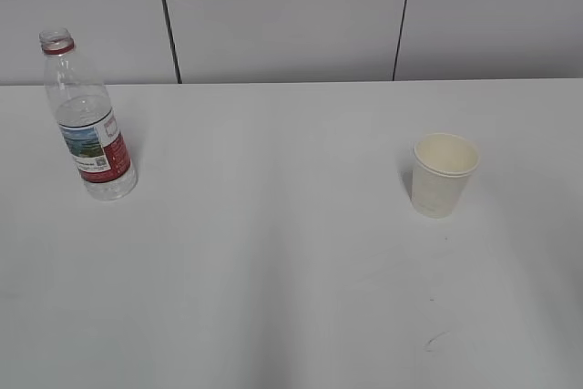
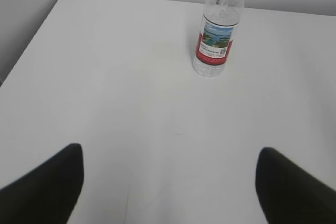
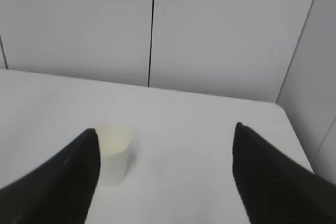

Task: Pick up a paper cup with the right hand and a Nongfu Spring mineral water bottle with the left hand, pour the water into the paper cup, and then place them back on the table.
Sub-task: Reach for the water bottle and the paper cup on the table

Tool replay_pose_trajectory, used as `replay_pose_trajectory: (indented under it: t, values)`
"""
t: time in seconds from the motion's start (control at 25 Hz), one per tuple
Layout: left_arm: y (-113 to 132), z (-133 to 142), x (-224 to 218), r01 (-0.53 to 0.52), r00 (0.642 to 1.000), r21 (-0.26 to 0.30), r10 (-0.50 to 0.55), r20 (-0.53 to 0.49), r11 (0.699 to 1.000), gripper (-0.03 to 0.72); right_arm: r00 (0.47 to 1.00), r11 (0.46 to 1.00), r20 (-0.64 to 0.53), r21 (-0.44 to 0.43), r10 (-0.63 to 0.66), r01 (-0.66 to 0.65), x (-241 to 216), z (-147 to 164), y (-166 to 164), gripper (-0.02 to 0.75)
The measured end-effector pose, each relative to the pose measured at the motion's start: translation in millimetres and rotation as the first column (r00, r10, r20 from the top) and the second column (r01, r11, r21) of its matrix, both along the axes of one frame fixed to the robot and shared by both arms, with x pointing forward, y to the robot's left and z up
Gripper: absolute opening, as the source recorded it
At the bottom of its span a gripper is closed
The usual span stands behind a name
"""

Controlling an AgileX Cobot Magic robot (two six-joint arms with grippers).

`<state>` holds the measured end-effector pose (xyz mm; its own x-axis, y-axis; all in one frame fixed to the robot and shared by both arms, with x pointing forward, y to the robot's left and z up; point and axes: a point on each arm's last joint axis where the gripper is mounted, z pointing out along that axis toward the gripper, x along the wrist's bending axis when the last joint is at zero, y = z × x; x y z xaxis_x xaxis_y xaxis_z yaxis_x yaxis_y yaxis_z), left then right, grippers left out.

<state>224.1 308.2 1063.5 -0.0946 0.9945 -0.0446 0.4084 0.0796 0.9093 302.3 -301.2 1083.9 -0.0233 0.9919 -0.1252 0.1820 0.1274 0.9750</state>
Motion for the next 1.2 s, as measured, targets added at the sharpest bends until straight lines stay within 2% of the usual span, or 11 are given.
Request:
replay_pose_trajectory:
  t: [0.32, 0.6, 0.88, 1.04, 1.2]
  values:
    - [0, 0, 0, 0.0, 1.0, 0.0, 0.0, 0.0, 1.0, 0.595, 0.997, 0.998, 0.054, -0.008, 0.056, -0.055, 37, -1, 9, 0.582]
    - [0, 0, 0, 0.0, 1.0, 0.0, 0.0, 0.0, 1.0, 0.594, 0.992, 0.993, 0.029, 0.002, 0.121, -0.122, 65, -47, 18, 0.582]
    - [0, 0, 0, 0.0, 1.0, 0.0, 0.0, 0.0, 1.0, 0.594, 0.982, 0.984, -0.074, 0.036, 0.175, -0.172, 91, -96, 25, 0.582]
    - [0, 0, 0, 0.0, 1.0, 0.0, 0.0, 0.0, 1.0, 0.594, 0.974, 0.981, -0.129, 0.079, 0.186, -0.177, 110, -119, 29, 0.584]
    - [0, 0, 0, 0.0, 1.0, 0.0, 0.0, 0.0, 1.0, 0.594, 0.971, 0.981, -0.178, 0.138, 0.16, -0.137, 127, -144, 30, 0.622]
